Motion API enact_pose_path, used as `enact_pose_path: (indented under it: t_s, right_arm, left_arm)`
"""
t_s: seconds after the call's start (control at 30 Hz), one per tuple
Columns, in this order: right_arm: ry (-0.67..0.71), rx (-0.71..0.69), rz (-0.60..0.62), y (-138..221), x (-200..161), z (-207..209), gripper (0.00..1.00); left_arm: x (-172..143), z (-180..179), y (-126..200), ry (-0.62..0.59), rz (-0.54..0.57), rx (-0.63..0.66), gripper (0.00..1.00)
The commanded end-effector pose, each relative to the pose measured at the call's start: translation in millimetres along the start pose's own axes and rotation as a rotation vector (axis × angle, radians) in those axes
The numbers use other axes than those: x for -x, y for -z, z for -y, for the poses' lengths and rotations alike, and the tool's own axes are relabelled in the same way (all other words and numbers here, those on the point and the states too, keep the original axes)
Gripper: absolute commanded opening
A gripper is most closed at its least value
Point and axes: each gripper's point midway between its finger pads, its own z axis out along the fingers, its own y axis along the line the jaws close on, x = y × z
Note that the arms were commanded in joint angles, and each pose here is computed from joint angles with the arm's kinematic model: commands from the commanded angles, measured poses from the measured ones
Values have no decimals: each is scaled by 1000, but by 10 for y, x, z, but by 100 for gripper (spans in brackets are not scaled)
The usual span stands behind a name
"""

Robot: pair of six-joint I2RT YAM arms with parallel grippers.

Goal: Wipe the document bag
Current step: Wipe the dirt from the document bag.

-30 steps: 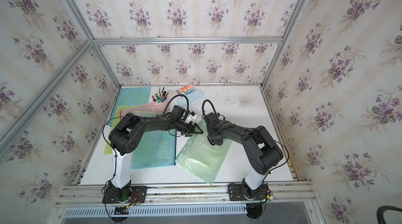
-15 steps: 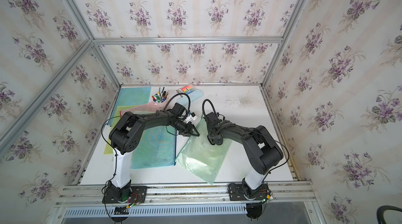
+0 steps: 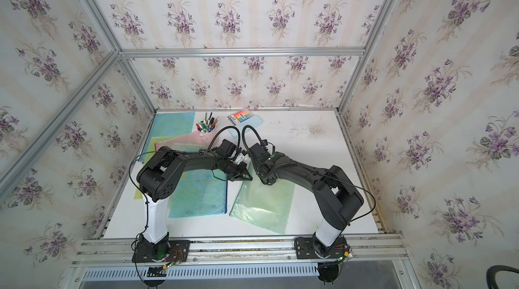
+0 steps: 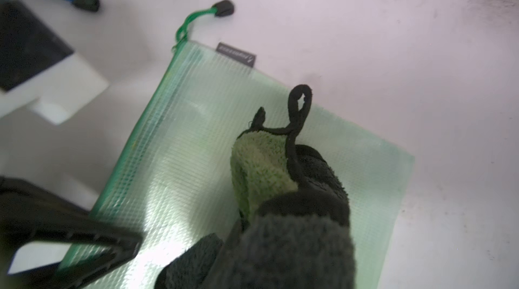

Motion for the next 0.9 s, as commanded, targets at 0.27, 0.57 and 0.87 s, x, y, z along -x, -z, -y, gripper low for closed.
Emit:
enact_pose_path:
  t_s: [0.27, 0.57, 0.87]
  right_arm:
    - [-248, -139, -174, -538, -795, 437, 24]
    - [-181, 20, -109, -390, -403, -175, 24]
    - [-281, -147, -246, -654, -962, 611, 22]
  left_arm:
    - [163, 15, 28, 119, 152, -46, 0]
    - [83, -58, 20, 145, 158, -41, 0]
    - [62, -85, 48, 164, 173, -38, 0]
